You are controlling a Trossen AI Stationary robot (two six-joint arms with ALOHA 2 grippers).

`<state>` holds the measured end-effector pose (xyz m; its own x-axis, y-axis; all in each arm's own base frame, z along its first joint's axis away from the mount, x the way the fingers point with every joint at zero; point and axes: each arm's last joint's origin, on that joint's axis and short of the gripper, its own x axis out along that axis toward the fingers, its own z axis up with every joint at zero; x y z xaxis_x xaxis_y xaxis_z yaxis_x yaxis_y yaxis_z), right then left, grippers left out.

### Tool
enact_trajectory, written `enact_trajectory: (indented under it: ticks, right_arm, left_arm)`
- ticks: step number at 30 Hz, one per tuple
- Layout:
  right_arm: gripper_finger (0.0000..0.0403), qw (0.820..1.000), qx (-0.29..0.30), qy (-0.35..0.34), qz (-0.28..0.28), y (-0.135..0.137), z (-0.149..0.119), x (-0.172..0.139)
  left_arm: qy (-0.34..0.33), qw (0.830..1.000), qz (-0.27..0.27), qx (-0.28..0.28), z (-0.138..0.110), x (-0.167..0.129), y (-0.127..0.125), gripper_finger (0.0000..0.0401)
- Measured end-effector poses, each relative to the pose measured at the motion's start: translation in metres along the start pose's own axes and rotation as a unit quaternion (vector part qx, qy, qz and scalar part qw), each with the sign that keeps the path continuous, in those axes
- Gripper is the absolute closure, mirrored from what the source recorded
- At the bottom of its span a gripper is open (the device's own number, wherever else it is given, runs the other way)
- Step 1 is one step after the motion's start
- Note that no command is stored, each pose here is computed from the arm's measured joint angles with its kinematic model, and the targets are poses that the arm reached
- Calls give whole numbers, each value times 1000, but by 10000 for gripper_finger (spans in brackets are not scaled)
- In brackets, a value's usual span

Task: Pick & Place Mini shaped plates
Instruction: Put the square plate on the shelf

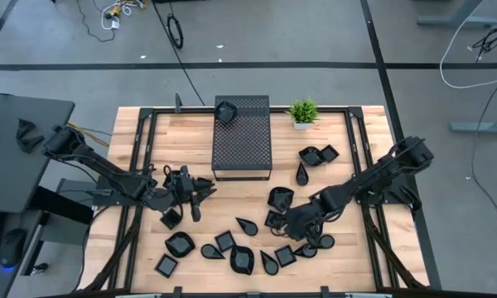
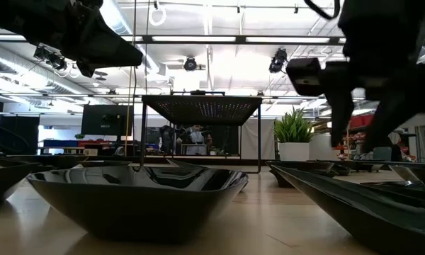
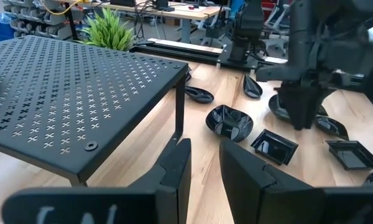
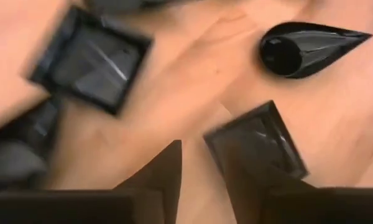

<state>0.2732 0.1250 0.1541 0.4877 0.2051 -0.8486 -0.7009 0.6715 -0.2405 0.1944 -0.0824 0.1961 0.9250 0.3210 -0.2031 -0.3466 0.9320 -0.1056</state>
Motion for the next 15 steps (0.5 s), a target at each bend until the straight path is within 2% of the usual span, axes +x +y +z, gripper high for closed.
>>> enact_trajectory:
  ticks: [4, 15]
  right_arm:
    - [286, 998, -50, 28, -29, -1, -3, 7]
    - [326, 992, -115, 53, -14, 2, -9, 23]
  left_arm:
    - [0, 1000, 0, -1, 0, 0, 0, 314]
    - [-4, 1000, -1, -5, 1, 0, 0, 314]
